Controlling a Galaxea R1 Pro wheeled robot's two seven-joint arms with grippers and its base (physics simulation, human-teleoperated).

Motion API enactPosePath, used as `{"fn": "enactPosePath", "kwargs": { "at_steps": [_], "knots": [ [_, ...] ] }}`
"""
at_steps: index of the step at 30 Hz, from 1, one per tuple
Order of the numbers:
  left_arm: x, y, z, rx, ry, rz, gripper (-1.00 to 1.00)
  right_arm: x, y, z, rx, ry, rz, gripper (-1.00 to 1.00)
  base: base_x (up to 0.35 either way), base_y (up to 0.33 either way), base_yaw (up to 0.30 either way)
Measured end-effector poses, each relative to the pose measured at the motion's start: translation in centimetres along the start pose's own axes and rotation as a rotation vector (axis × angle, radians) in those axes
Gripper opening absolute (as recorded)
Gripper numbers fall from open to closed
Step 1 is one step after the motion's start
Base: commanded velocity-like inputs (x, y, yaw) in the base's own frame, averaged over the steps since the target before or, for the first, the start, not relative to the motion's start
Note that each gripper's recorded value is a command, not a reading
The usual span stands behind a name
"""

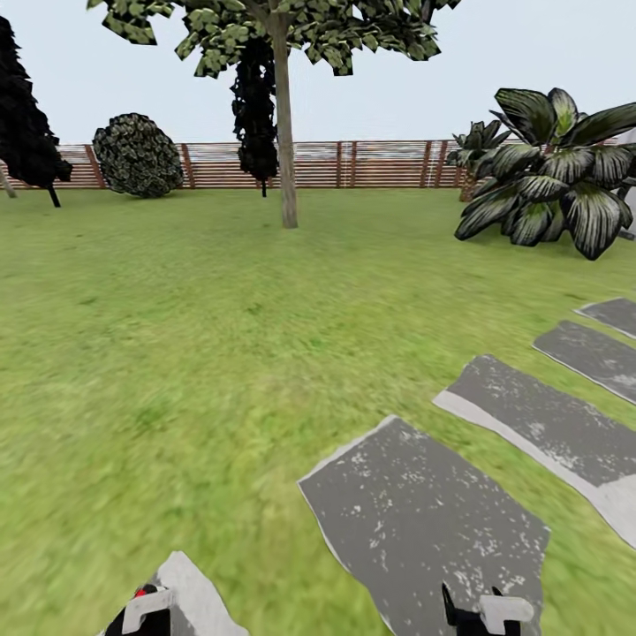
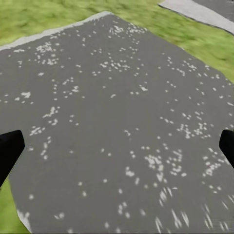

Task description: In the garden, pick up the pesticide atomizer on the floor and spray pesticide onto both trees until each tree trunk is fully covered.

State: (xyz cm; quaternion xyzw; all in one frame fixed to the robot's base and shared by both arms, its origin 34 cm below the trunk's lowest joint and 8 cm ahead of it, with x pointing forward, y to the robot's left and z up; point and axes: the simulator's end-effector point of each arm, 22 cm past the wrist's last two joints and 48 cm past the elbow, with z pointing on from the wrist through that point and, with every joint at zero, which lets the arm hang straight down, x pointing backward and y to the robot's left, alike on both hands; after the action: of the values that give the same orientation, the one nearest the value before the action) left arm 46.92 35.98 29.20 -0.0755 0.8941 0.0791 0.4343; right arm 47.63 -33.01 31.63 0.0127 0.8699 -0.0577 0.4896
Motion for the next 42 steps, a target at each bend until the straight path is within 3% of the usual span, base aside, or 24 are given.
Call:
{"fn": "enactPosePath", "kwargs": {
  "at_steps": [1,7,42],
  "knots": [
    [0.04,0.54,-0.05,-0.007,0.000,0.003,-1.00,1.29,-0.02,-0.44,-0.001,0.030,-0.001,1.00,0.338,0.000,0.000],
    [0.05,1.11,-0.05,-0.013,0.000,0.007,-1.00,1.88,0.10,-0.66,-0.004,0.044,-0.003,1.00,0.338,0.000,0.000],
    [0.01,1.28,-0.18,-0.014,0.001,0.007,-1.00,1.18,0.30,-0.56,-0.008,0.027,0.000,1.00,0.338,0.000,0.000]
  ]
}}
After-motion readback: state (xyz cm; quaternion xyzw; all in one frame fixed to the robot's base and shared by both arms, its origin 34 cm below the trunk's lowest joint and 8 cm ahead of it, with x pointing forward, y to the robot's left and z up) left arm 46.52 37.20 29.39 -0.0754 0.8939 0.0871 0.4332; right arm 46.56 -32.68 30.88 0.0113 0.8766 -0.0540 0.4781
